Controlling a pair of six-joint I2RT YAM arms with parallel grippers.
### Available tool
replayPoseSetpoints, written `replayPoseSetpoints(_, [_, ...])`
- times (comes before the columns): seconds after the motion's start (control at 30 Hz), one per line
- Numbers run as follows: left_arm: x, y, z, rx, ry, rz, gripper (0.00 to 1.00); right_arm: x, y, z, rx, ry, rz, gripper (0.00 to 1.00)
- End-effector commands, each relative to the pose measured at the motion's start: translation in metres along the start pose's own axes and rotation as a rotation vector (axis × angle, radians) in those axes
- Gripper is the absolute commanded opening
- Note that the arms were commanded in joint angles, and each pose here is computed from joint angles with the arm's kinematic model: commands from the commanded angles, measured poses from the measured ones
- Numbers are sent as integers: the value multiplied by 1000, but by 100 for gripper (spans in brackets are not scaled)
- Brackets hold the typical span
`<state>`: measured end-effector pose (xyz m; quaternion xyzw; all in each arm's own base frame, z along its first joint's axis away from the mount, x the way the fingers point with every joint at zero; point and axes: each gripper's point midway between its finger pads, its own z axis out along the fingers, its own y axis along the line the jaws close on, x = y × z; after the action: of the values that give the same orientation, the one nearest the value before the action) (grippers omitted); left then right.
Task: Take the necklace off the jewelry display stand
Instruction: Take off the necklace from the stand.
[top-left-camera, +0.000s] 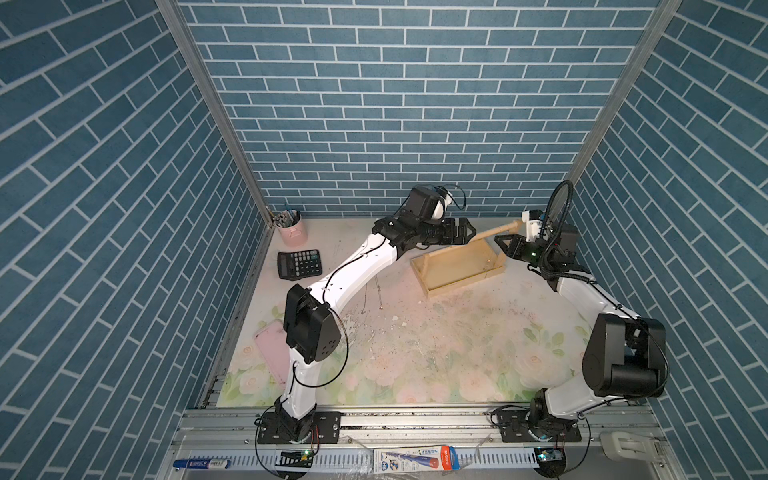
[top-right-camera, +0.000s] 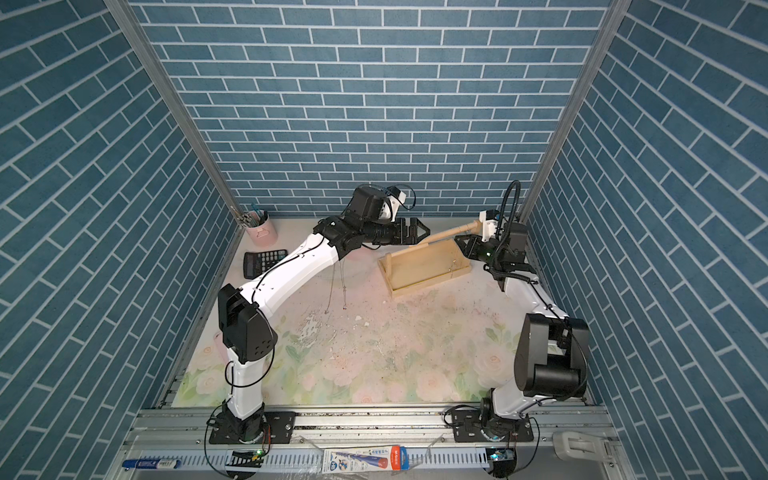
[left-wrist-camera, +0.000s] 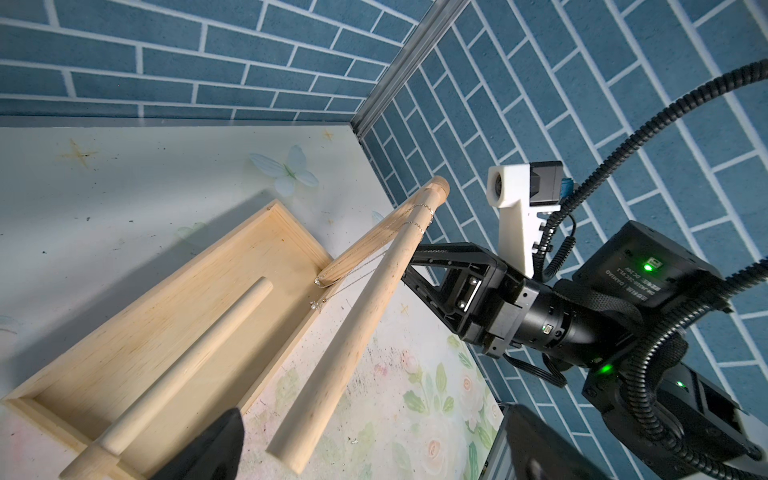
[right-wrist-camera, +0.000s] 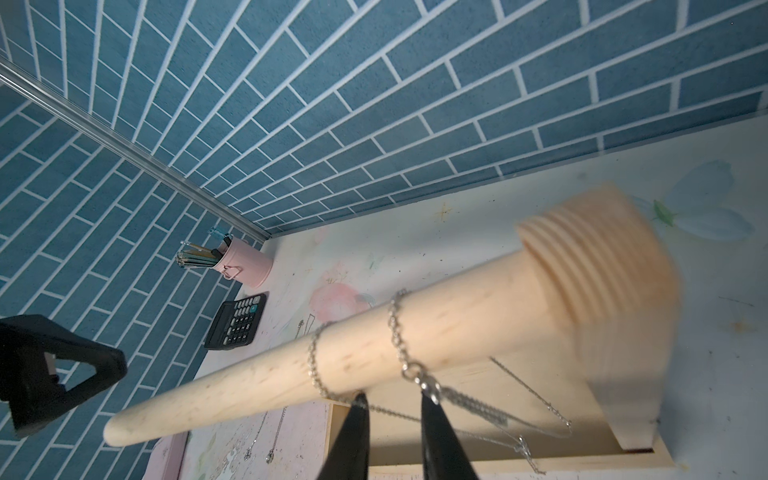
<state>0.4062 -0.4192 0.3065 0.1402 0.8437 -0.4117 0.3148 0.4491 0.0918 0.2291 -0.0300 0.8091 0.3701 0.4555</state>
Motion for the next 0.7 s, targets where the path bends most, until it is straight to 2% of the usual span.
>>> replayPoseSetpoints(0.0, [-3,-1,-4,12,-7,8,99,-6,-2,1,-7,-29,-40,21])
replayPoseSetpoints(0.23, [-3,1,-3,10,-4,5,99,-7,0,3,-27,-42,-35,18])
replayPoseSetpoints(0.67, [-2,1,0,10,14,-3,99,-9,5,-1,-37,-60,-45,7])
